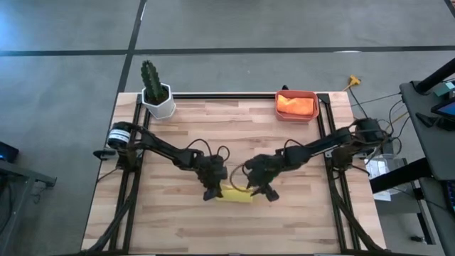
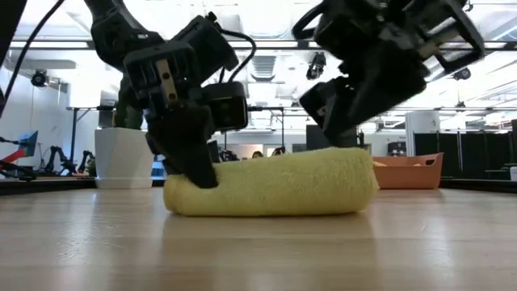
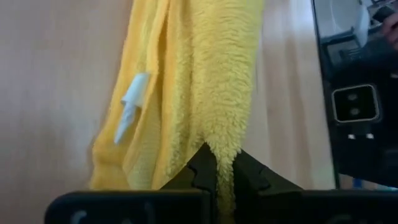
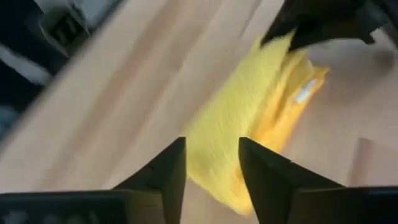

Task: Roll microfiber towels into tight, uniform cylinder then place into a basket
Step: Roll the yellow towel

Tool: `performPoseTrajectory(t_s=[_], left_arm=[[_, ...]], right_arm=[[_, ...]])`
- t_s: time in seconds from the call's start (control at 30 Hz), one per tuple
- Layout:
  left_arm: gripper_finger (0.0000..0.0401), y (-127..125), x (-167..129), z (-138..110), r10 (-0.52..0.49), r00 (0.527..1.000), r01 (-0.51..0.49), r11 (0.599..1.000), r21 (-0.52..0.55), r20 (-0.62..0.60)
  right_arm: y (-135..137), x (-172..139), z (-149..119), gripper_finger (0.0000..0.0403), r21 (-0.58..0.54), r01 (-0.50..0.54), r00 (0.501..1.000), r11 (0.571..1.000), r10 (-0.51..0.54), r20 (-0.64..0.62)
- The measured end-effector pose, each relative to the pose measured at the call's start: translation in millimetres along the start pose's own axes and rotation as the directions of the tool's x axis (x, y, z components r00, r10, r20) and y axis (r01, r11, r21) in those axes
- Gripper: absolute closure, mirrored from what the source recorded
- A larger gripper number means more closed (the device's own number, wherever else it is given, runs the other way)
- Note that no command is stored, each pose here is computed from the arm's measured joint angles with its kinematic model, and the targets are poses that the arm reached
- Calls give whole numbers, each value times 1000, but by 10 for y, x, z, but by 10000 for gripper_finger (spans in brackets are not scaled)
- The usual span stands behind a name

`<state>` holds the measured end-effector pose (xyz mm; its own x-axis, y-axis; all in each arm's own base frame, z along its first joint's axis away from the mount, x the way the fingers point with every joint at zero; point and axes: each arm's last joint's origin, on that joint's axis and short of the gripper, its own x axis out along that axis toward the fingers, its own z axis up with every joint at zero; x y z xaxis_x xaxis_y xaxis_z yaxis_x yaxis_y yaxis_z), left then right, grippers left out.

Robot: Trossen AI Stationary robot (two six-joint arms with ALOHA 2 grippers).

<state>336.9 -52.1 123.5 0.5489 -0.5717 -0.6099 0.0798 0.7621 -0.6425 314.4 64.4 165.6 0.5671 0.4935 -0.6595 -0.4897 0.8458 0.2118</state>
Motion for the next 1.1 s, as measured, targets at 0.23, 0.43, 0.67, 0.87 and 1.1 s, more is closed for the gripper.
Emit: performPoseTrajectory(t_s=[0.23,0.43,0.67,0.87,1.1], left_arm=[[399,76,116,-28,-48,998,46,997,-55,-46],[399,104,92,36,-64,997,59,994,-96,-42],[399,243,-29,113,-165,985,156,978,-135,-54],[399,375,-136,146,-227,972,218,966,-141,-51],[399,410,-163,158,-232,972,224,964,-144,-45]], right_arm=[[310,73,-2,229,-346,55,995,937,-79,-56],[538,165,-1,232,-593,149,974,791,-221,-51],[559,195,-38,248,-644,201,956,738,-291,-36],[522,272,-211,261,-686,162,951,709,-299,-84],[508,341,-127,274,-683,242,953,689,-301,35]])
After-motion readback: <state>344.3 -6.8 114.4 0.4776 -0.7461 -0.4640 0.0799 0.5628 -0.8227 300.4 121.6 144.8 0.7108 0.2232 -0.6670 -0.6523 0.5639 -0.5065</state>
